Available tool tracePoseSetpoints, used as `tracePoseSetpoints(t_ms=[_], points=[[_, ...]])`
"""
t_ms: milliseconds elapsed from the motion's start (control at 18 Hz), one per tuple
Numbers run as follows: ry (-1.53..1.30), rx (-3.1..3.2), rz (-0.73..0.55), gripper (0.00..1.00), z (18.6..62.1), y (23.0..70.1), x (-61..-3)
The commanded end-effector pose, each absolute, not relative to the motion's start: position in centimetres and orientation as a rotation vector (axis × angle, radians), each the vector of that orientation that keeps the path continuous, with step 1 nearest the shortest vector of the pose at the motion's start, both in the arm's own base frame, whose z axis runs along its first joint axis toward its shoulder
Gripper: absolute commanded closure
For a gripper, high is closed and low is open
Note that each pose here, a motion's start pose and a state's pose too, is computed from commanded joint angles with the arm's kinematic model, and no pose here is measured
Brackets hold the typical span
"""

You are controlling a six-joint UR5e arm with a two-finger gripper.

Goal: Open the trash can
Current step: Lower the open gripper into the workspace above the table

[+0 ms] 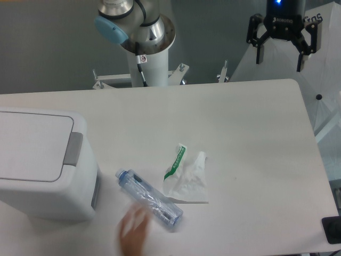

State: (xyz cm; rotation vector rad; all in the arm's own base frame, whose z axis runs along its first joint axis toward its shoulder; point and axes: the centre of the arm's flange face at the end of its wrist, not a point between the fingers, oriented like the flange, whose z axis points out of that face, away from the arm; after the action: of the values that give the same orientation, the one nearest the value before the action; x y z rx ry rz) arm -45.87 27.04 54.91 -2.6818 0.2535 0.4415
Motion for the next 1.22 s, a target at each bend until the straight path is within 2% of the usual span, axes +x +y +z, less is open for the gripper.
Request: tracePoseSetpoints(t_ms=[222,389,611,778,1222], points=[[0.088,-2.665,0.409,0.00,56.4,29.5,-44.7],[-0.131,-2.626,0.305,0.00,56.4,33.0,-42.6],[-0.414,-2.500,0.233,0.00,57.0,38.4,-39.9],[-0.508,-2.460,0.133,0.00,55.6,43.4,-37.0],[-0.776,-2.382,-0.084,0.00,52.8,50.7,-33.0]])
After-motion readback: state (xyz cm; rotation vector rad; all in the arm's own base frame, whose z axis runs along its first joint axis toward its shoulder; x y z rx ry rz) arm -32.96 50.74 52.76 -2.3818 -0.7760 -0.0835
